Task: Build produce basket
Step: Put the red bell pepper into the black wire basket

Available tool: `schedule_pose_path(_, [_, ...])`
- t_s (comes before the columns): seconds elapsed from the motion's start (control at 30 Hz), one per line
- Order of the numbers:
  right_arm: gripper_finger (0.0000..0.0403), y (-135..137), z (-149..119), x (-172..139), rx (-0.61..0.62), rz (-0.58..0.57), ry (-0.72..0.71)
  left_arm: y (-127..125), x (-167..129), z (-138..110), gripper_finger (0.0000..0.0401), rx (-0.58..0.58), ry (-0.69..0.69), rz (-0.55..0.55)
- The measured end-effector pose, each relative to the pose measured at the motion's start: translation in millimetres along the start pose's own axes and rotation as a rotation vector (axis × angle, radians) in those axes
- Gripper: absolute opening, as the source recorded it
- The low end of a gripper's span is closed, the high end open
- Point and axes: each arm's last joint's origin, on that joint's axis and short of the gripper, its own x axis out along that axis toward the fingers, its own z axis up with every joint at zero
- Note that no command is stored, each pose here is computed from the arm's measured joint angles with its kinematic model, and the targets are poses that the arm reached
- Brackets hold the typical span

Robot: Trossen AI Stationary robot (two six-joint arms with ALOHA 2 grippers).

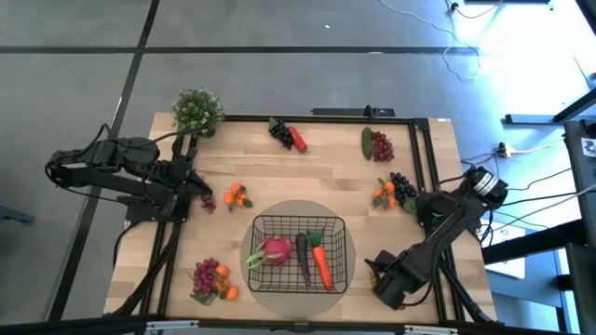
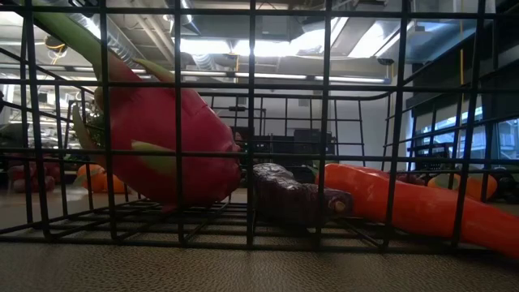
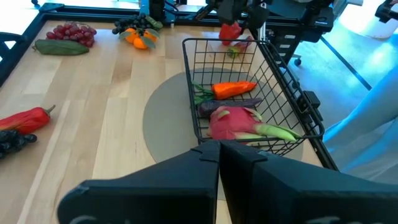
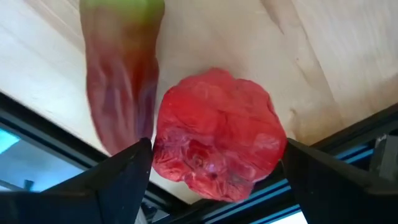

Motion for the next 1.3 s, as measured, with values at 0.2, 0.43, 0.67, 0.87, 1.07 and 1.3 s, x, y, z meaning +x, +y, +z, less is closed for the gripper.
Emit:
schedule_pose_path(0.2, [0.0337,2.4,2.0,5.8,-0.043,-0.017,0.002,0.0,0.0,0.0,0.0,0.0,0.0,0.0])
schedule_pose_path(0.43, [0.0337,2.6,2.1,5.8,-0.12,-0.014,-0.002,0.0,0.0,0.0,0.0,0.0,0.0,0.0])
schedule_pose_path(0.67, [0.031,2.3,2.8,5.6,-0.16,-0.017,0.0,0.0,0.0,0.0,0.0,0.0,0.0,0.0])
schedule_pose_path(0.87, [0.0246,2.9,3.4,5.5,-0.175,-0.013,-0.016,0.0,-0.1,0.0,0.0,0.0,0.0,0.0])
schedule_pose_path(1.07, [0.0221,2.5,2.7,5.3,-0.406,-0.013,0.007,0.0,0.0,0.0,0.0,0.0,0.0,0.0])
schedule_pose_path(1.3, [0.022,-3.5,0.2,-7.1,-0.521,-0.093,0.065,0.0,0.0,0.0,0.0,0.0,0.0,0.0])
